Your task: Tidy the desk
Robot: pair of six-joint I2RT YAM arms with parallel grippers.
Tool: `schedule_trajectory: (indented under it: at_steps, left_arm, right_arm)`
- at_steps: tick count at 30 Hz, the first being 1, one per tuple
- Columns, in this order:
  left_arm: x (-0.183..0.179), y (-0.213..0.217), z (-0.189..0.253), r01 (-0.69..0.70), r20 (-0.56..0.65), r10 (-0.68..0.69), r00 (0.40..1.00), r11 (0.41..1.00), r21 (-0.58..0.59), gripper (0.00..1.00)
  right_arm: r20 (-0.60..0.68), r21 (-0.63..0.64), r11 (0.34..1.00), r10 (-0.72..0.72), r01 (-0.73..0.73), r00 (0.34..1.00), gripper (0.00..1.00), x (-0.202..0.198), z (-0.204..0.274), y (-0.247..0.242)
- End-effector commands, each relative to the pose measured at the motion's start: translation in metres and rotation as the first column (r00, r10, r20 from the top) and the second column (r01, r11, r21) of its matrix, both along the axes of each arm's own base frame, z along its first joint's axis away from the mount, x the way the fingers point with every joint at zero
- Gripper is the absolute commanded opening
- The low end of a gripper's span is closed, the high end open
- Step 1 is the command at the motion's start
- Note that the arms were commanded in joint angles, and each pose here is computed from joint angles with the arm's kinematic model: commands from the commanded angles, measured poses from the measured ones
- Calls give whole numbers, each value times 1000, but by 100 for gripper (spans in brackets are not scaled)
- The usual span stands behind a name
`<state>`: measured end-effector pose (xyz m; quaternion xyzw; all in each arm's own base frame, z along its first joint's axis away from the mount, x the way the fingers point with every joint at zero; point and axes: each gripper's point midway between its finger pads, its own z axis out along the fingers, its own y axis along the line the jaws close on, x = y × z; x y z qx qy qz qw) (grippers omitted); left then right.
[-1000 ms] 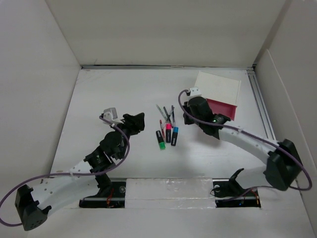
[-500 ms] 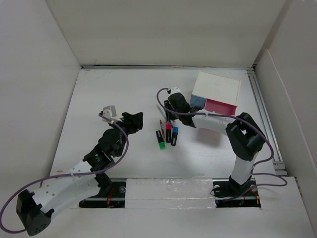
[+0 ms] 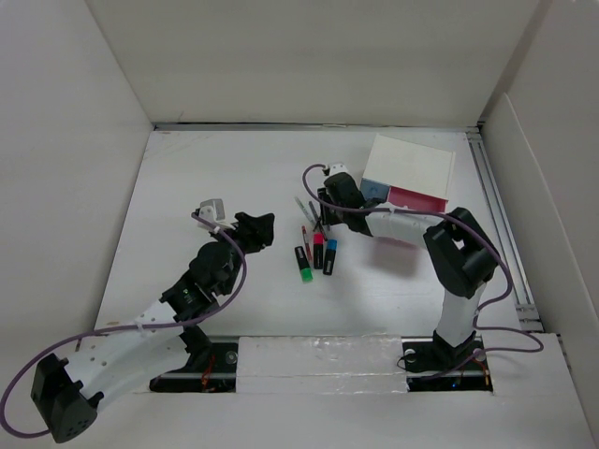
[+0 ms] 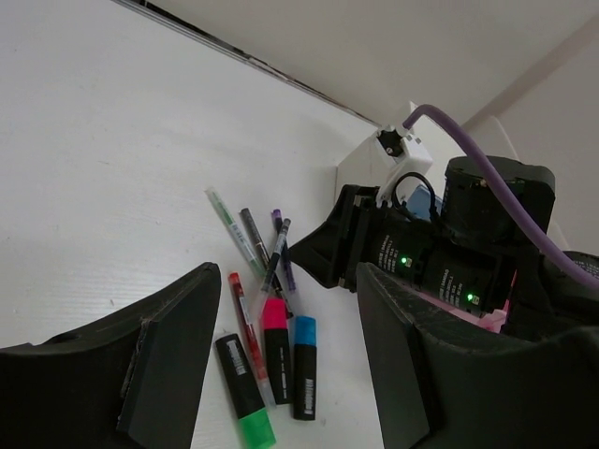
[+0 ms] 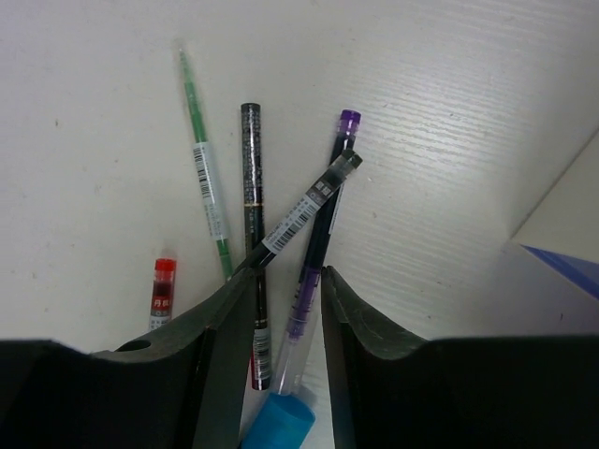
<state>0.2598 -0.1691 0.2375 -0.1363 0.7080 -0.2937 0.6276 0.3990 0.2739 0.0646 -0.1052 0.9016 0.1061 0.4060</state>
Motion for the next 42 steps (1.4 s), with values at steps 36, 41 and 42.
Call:
schedule_trajectory:
  at_steps: [36,41,42]
  left_arm:
    - [11,21,-1,-144,-13,144,989,990,3,44]
    - [9,9,0,-75,-5,75,997,997,-3,43]
    - [8,8,2,-67,0,67,998,998,-8,43]
  right_arm:
    - [107,-51,998,-15,20,994,33,20,28,19]
    - [55,-148,986,-76,84,996,36,22,11,-18]
    - [47,-150,986,-72,78,996,36,21,9,-17]
